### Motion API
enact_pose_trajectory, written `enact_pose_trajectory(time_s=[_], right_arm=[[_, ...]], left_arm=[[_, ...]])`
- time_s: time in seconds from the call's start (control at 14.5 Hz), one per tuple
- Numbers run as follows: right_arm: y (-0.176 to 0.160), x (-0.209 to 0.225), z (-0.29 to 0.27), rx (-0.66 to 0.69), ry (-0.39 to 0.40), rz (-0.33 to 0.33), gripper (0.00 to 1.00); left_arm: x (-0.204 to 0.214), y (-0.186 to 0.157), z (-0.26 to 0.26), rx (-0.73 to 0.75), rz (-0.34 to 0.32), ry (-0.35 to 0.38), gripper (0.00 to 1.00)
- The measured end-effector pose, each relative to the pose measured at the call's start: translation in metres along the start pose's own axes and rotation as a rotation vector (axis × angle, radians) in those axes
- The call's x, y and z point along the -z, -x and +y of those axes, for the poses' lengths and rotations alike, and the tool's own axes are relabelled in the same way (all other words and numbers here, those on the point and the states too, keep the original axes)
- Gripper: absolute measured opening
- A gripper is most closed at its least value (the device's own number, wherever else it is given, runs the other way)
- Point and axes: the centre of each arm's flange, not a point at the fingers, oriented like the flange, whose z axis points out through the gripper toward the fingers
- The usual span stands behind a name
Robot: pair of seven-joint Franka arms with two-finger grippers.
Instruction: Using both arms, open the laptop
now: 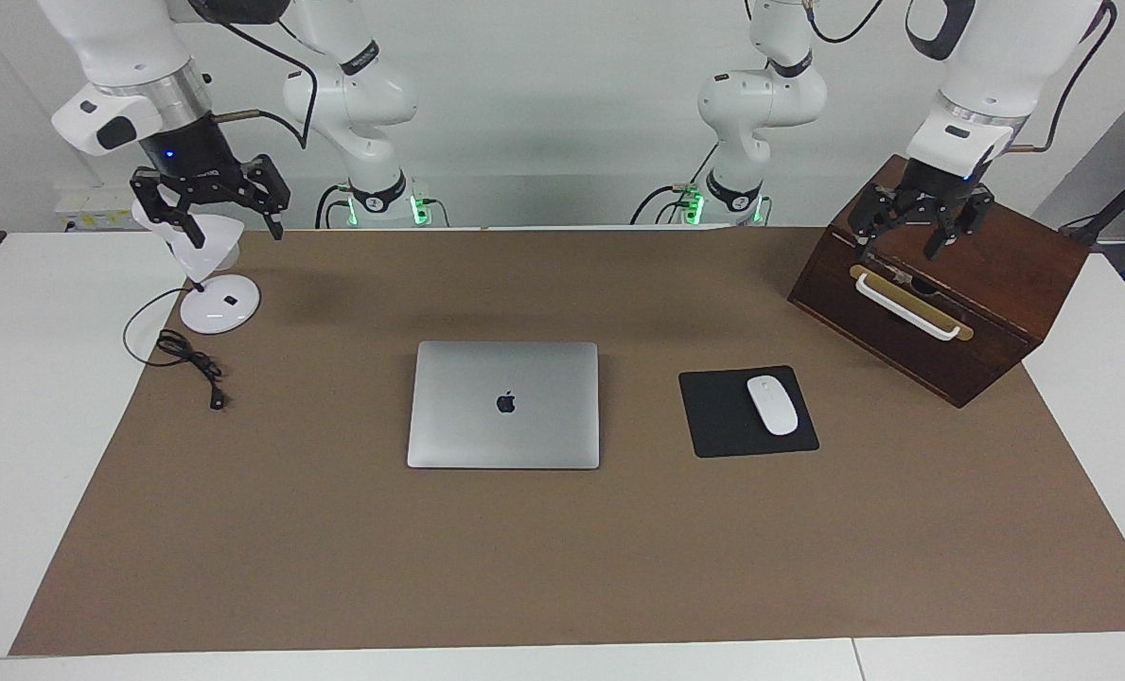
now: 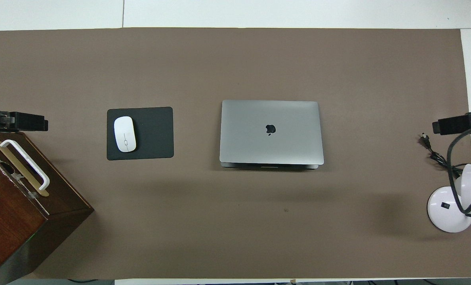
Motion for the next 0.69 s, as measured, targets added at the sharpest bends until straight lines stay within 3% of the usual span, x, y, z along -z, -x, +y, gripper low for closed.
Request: enact_pose_trajectory(time_s=[0.69], right_arm=[[0.0005,0.0,0.0038,-0.007,0.0,0.0,1.0]], left_arm=[[0.0001,0.0,-0.0023,0.017,0.001,0.0,1.0]])
